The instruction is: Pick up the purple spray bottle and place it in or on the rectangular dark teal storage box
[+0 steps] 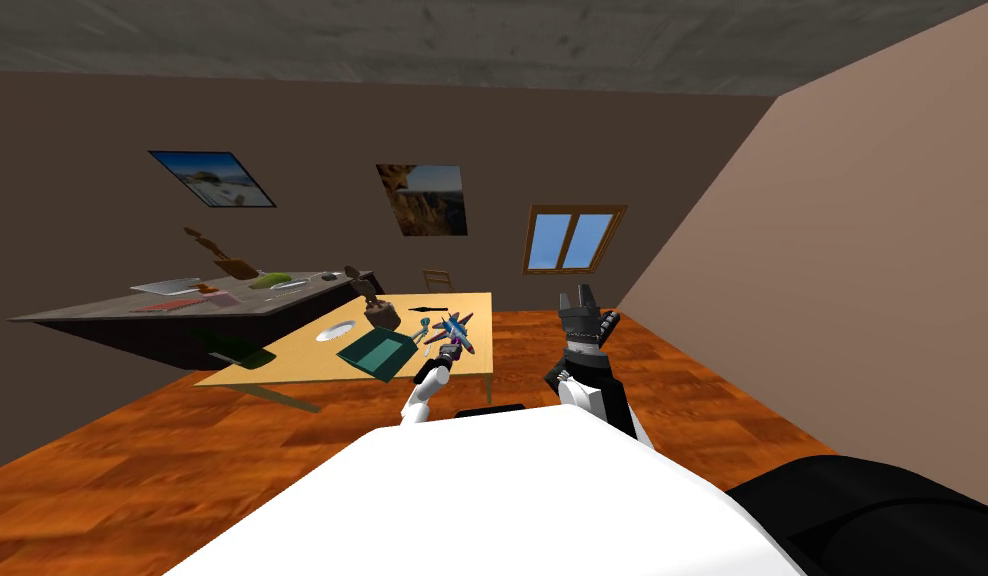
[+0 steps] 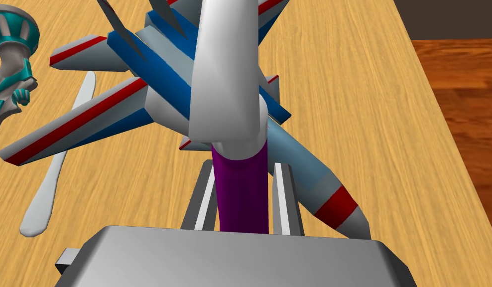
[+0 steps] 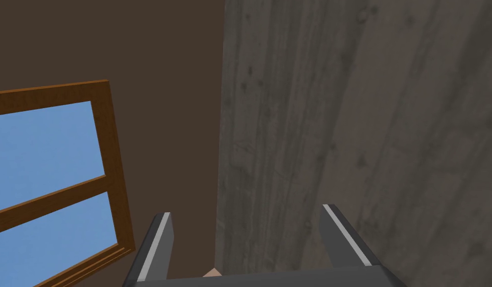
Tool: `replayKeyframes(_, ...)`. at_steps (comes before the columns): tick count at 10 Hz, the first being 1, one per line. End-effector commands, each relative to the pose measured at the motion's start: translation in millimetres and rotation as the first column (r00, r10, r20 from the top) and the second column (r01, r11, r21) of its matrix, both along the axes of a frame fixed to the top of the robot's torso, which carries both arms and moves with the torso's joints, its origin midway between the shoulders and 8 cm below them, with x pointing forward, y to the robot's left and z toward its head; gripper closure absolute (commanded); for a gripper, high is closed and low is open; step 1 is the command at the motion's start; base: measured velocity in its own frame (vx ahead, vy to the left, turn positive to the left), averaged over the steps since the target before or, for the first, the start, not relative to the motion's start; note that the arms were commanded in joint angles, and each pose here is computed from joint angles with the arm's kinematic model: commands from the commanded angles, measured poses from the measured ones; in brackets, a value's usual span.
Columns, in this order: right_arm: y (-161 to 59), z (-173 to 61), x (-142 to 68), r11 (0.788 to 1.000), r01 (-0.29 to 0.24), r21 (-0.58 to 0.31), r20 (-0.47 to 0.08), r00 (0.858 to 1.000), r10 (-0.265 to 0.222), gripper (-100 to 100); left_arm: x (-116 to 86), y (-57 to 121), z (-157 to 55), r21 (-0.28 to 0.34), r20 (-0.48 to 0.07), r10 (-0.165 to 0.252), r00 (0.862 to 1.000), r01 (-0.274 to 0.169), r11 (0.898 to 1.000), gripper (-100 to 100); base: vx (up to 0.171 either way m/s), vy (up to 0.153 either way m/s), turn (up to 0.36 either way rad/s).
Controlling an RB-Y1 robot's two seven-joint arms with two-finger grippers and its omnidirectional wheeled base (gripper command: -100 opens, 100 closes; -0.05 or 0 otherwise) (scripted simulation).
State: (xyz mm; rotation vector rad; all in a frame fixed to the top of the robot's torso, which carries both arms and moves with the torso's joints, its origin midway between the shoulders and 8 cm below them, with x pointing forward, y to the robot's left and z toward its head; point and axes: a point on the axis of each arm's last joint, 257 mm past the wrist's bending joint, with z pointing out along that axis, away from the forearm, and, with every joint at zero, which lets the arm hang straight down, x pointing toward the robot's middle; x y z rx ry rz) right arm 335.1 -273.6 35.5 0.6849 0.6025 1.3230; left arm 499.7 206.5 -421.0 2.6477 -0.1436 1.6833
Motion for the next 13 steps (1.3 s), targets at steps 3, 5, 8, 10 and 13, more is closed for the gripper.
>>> replayKeyframes(3, 0.0, 0.0, 0.0, 1.0, 0.0, 0.0, 0.0, 1.0, 0.0, 0, -0.1, 0.1, -0.1, 0.001, 0.0, 0.0, 1.0, 0.0, 1.0, 0, 0.0, 0.0, 0.0)
replayKeyframes(5, 0.0, 0.0, 0.0, 1.0, 0.0, 0.0, 0.0, 1.0, 0.0, 0, -7.0, -7.0, 2.4, 0.003, 0.0, -0.022, 1.0, 0.022, 1.0, 100, 0.024, -0.003, 0.154)
replayKeyframes(8, 0.0, 0.0, 0.0, 1.0, 0.0, 0.0, 0.0, 1.0, 0.0, 0, -20.3, -24.7, 5.5, 0.003, 0.0, -0.065, 0.998, 0.065, 0.998, 100, 0.038, -0.009, 0.141)
replayKeyframes(10, 0.0, 0.0, 0.0, 1.0, 0.0, 0.0, 0.0, 1.0, 0.0, 0, -27.3, -34.0, 7.4, 0.002, 0.0, -0.087, 0.996, 0.087, 0.996, 100, 0.03, -0.009, 0.107)
replayKeyframes(13, 0.0, 0.0, 0.0, 1.0, 0.0, 0.0, 0.0, 1.0, 0.0, 0, -28.3, -37.5, 7.9, 0.002, -0.001, -0.092, 0.996, 0.092, 0.996, 0, 0.012, -0.004, 0.046)
